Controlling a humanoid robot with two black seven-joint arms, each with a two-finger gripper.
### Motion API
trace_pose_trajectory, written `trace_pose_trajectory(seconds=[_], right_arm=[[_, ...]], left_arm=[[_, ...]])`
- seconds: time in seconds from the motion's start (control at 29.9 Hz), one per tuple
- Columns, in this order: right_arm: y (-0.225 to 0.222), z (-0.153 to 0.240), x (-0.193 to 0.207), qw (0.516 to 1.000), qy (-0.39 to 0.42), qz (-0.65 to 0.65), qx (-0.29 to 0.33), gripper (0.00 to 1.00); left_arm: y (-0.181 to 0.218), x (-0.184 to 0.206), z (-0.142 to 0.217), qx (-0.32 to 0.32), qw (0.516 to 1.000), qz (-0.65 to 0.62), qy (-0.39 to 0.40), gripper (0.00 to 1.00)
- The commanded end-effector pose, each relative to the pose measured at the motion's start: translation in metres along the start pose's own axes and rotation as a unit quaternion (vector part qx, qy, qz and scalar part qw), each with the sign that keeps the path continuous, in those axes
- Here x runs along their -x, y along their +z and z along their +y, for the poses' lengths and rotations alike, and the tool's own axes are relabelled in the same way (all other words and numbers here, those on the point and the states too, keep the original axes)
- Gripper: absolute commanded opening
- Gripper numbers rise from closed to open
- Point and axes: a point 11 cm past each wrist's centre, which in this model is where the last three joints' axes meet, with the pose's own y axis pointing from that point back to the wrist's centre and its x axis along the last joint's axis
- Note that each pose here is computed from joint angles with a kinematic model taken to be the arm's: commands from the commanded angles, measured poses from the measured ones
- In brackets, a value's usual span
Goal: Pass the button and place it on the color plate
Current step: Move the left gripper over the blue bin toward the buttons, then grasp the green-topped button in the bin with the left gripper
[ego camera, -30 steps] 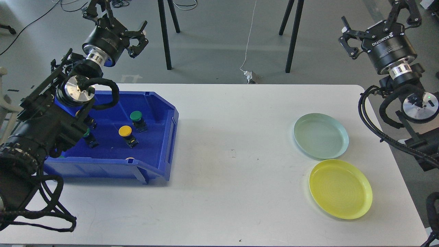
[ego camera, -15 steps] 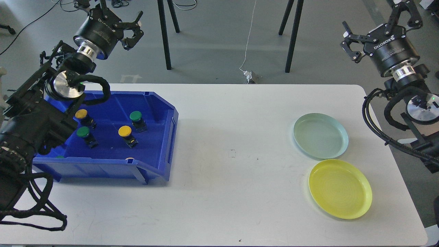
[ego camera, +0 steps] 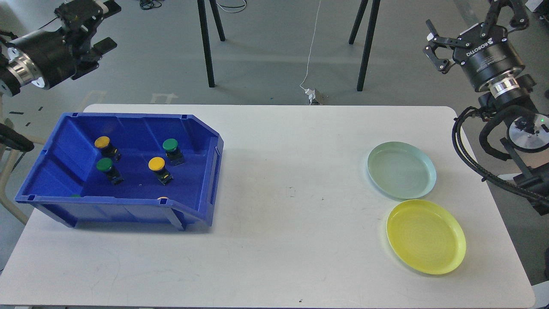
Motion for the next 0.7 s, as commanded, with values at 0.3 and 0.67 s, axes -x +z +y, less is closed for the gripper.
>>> trace_pose_trajectory(seconds=[0.3, 0.67], right_arm=[[-0.005, 0.001, 0.005, 1.0, -0.011, 0.004, -0.003, 1.0], [-0.005, 0.003, 0.001, 1.0, -0.002, 0.004, -0.004, 1.0]], left_arm=[[-0.092, 0.028, 0.033, -0.197, 0.919, -0.332, -0.079, 0.8], [-0.171, 0.056, 0.045, -0.283, 0.874, -0.369, -0.138, 0.81]])
